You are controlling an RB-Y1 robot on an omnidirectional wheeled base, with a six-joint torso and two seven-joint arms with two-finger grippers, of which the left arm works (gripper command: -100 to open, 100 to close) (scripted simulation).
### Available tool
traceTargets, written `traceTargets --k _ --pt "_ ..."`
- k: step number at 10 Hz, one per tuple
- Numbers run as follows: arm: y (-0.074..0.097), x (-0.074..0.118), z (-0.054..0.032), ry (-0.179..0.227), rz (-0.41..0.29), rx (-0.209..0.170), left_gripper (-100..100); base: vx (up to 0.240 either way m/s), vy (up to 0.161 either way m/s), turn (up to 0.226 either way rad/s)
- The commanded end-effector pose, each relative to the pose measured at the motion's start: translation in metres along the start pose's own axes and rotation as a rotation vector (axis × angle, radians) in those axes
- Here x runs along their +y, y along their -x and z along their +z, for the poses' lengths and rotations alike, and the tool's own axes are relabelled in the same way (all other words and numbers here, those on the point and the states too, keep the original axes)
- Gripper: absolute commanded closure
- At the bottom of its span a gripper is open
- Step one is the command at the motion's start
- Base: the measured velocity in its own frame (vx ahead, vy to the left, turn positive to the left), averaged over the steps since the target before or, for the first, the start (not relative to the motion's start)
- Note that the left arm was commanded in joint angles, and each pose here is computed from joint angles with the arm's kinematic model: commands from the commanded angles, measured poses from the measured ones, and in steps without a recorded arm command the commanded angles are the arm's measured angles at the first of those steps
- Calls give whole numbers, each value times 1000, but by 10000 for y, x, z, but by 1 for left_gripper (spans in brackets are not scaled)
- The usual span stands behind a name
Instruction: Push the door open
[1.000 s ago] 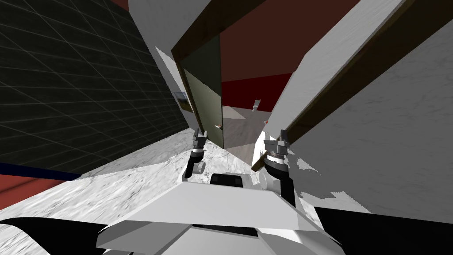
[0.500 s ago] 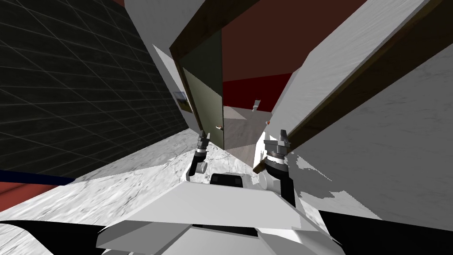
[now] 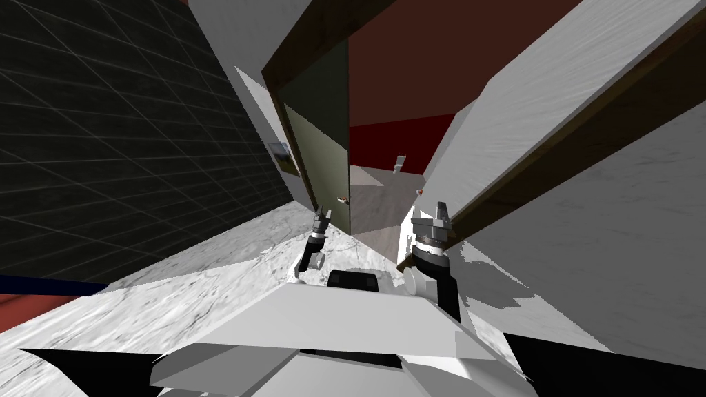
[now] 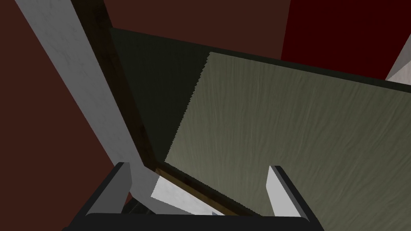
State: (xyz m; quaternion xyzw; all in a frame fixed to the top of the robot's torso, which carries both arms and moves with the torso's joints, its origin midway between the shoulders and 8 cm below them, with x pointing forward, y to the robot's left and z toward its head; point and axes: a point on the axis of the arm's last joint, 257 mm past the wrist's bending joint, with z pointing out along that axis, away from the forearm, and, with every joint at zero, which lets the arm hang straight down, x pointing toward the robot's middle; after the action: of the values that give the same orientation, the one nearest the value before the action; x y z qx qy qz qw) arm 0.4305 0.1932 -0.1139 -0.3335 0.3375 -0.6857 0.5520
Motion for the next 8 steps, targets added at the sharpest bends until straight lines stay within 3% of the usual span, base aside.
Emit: traceTargets --k 1,8 --pt "-45 167 -20 30 -3 10 -100 66 55 -9" --pt "-244 862 -171 158 -14 71 -100 80 67 -16"
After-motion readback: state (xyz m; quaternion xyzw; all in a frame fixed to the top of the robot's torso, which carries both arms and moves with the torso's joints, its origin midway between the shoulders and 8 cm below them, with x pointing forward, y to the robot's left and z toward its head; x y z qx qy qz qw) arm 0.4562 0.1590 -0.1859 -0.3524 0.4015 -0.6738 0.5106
